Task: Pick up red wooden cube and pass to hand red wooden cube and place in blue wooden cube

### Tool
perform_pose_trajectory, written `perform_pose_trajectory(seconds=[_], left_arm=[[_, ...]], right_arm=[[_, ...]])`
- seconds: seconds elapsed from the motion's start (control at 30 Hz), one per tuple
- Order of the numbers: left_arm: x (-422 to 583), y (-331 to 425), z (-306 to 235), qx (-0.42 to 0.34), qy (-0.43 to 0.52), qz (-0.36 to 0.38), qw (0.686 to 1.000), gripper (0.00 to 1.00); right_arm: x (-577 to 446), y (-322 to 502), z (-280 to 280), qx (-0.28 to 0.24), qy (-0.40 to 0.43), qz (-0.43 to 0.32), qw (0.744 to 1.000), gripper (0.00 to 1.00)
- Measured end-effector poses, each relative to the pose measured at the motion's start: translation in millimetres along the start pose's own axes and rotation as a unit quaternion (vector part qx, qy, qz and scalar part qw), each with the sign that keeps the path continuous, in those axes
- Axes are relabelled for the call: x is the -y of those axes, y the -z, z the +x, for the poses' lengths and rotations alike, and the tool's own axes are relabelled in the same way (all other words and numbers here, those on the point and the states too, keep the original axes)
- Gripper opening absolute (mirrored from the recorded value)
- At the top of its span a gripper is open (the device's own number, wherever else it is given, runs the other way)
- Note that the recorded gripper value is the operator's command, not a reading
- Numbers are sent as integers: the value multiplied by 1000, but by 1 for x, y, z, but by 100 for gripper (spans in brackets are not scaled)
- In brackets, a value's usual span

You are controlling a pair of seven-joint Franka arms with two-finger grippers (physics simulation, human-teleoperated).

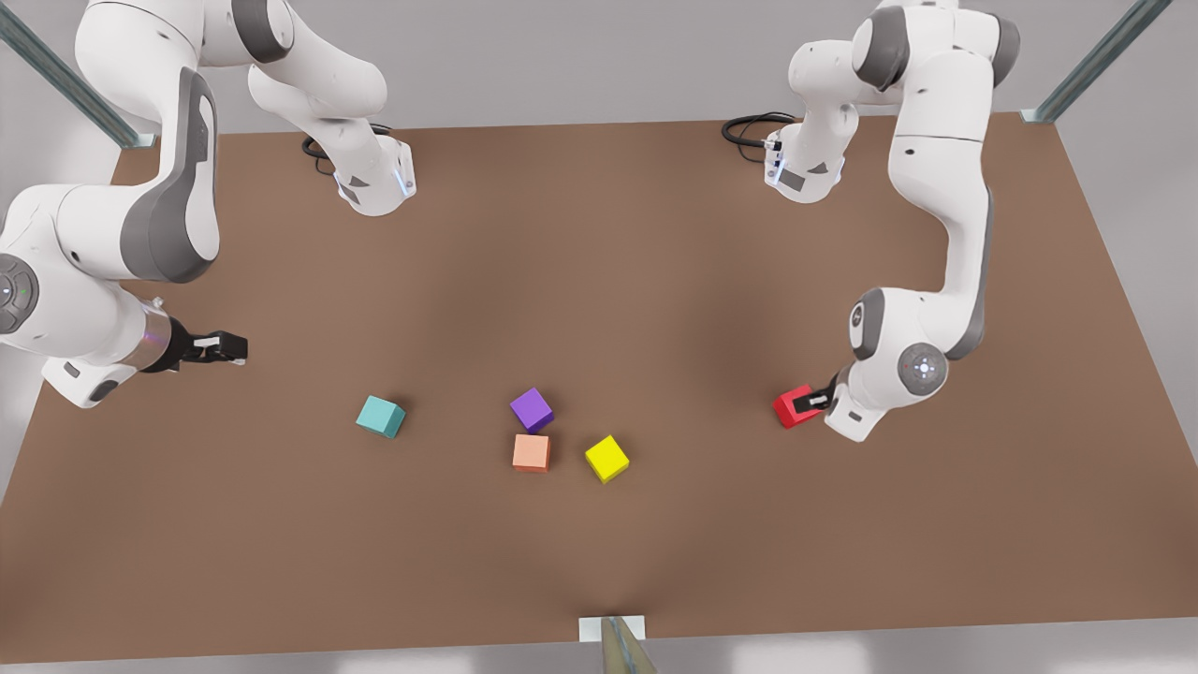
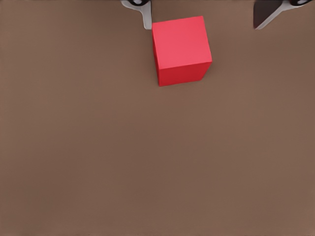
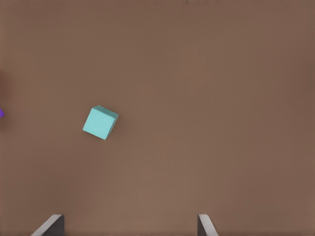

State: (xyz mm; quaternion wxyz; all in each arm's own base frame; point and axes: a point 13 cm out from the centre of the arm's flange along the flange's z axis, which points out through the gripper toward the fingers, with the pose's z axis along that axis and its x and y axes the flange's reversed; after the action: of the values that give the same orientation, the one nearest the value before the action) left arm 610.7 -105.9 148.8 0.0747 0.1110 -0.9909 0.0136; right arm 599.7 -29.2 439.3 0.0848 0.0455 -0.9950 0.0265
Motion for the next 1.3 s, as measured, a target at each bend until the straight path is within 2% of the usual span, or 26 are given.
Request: perform_pose_trajectory(seconds=[0.43,0.5,0.97,1.0,1.03,1.07,1.17,1.3], left_arm=[[3,-48,-3,5,44,-12,999,100],[1,-58,1,-2,49,-16,999,100],[1,-112,6,-19,70,-22,997,100],[2,-113,6,-18,71,-22,997,97],[2,-113,5,-16,72,-21,997,75],[2,-113,4,-15,73,-21,997,62],[10,-110,2,-9,74,-16,997,62],[74,-61,-15,18,61,37,997,62]], right_arm=[[-3,-9,5,-11,1,-4,1000,100],[-6,-12,23,-14,1,-5,1000,100],[-9,-19,23,9,3,-8,1000,100],[-9,-19,22,9,3,-8,1000,100],[-9,-19,22,10,3,-8,1000,100],[-9,-19,22,10,3,-8,1000,100],[-9,-19,22,10,3,-8,1000,100],[-14,-21,2,15,11,-13,1000,100]])
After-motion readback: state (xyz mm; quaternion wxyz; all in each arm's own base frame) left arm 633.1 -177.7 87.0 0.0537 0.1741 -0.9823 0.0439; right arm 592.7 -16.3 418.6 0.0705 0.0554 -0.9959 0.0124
